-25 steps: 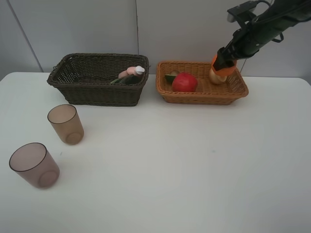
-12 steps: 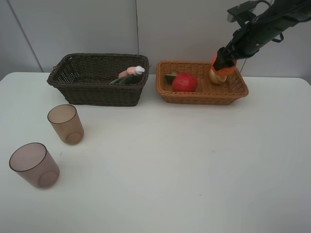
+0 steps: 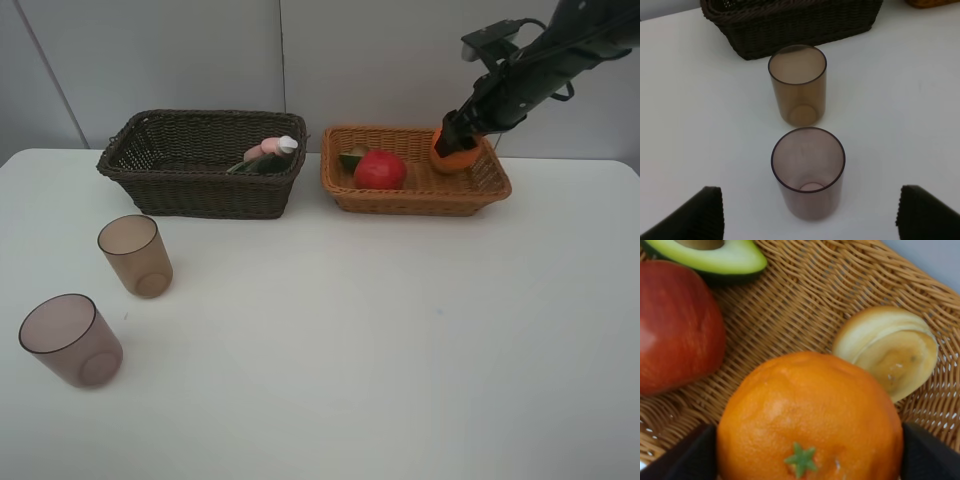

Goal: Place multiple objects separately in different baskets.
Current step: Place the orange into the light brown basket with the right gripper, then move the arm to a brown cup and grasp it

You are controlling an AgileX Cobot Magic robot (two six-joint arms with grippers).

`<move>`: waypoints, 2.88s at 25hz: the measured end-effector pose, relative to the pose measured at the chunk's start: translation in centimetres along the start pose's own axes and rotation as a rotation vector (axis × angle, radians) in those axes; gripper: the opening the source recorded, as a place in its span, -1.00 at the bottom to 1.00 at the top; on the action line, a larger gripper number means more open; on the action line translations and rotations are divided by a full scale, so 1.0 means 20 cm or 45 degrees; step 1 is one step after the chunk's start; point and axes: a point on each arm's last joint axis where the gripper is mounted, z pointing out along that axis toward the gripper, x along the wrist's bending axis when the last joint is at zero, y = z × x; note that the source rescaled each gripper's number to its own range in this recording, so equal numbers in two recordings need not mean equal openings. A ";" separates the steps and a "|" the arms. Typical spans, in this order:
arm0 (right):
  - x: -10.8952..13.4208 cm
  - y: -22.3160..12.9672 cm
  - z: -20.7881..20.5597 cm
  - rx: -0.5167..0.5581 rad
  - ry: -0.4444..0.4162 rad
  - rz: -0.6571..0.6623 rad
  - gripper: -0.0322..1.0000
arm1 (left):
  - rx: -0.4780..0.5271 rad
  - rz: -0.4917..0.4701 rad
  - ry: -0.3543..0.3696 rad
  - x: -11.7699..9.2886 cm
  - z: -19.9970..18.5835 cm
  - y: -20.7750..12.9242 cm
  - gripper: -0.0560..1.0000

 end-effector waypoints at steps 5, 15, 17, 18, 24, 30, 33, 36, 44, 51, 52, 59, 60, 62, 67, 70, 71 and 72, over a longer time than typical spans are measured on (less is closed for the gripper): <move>0.00 0.01 0.00 -0.017 -0.006 0.009 0.25 | 0.000 0.000 0.000 0.00 0.00 0.00 0.89; -0.02 0.03 0.00 -0.073 -0.052 0.013 0.93 | 0.000 0.000 0.000 0.00 0.00 0.00 0.89; -0.02 0.03 0.00 -0.077 -0.055 0.013 0.97 | 0.000 0.000 0.000 0.00 0.00 0.00 0.89; -0.02 0.03 0.00 -0.077 -0.055 0.013 0.97 | 0.000 0.000 0.000 0.00 0.00 0.00 0.89; -0.02 0.03 0.00 -0.078 -0.056 0.013 0.97 | 0.000 0.000 0.000 0.00 0.00 0.00 0.89; -0.03 0.03 0.00 -0.097 -0.071 0.014 0.97 | 0.000 0.000 0.000 0.00 0.00 0.00 0.89; -0.02 0.04 0.00 -0.099 -0.070 0.014 0.97 | 0.000 0.000 0.000 0.00 0.00 0.00 0.89; 0.00 0.05 0.00 -0.093 -0.054 0.003 0.97 | 0.000 0.000 0.000 0.00 0.00 0.00 0.89; 0.08 0.07 -0.06 -0.045 0.032 -0.013 0.97 | 0.000 0.000 0.000 0.00 0.00 0.00 0.89; 0.13 0.07 -0.38 0.048 0.113 -0.061 0.97 | 0.000 0.000 0.000 0.00 0.00 0.00 0.89; 0.14 0.06 -0.42 0.072 0.123 -0.070 0.97 | 0.000 0.000 0.000 0.00 0.00 0.00 0.89; 0.22 -0.08 -0.68 0.179 0.132 -0.066 0.97 | 0.000 0.000 0.000 0.00 0.00 0.00 0.89; 0.23 -0.11 -0.73 0.172 0.121 -0.068 0.97 | 0.000 0.000 0.000 0.00 0.00 0.00 0.89; 0.27 -0.17 -0.80 0.168 0.112 -0.065 0.97 | 0.000 0.000 0.000 0.00 0.00 0.00 0.89; 0.35 -0.36 -1.01 0.125 0.058 -0.031 0.97 | 0.000 0.000 0.000 0.00 0.00 0.00 0.89; 0.39 -0.49 -1.12 0.080 0.010 0.052 0.97 | 0.000 0.000 0.000 0.00 0.00 0.00 0.89; 0.40 -0.53 -1.16 0.059 -0.010 0.083 0.97 | 0.000 0.000 0.000 0.00 0.00 0.00 0.89; 0.42 -0.58 -1.20 0.045 -0.034 0.119 0.97 | 0.000 0.000 0.000 0.00 0.00 0.00 0.89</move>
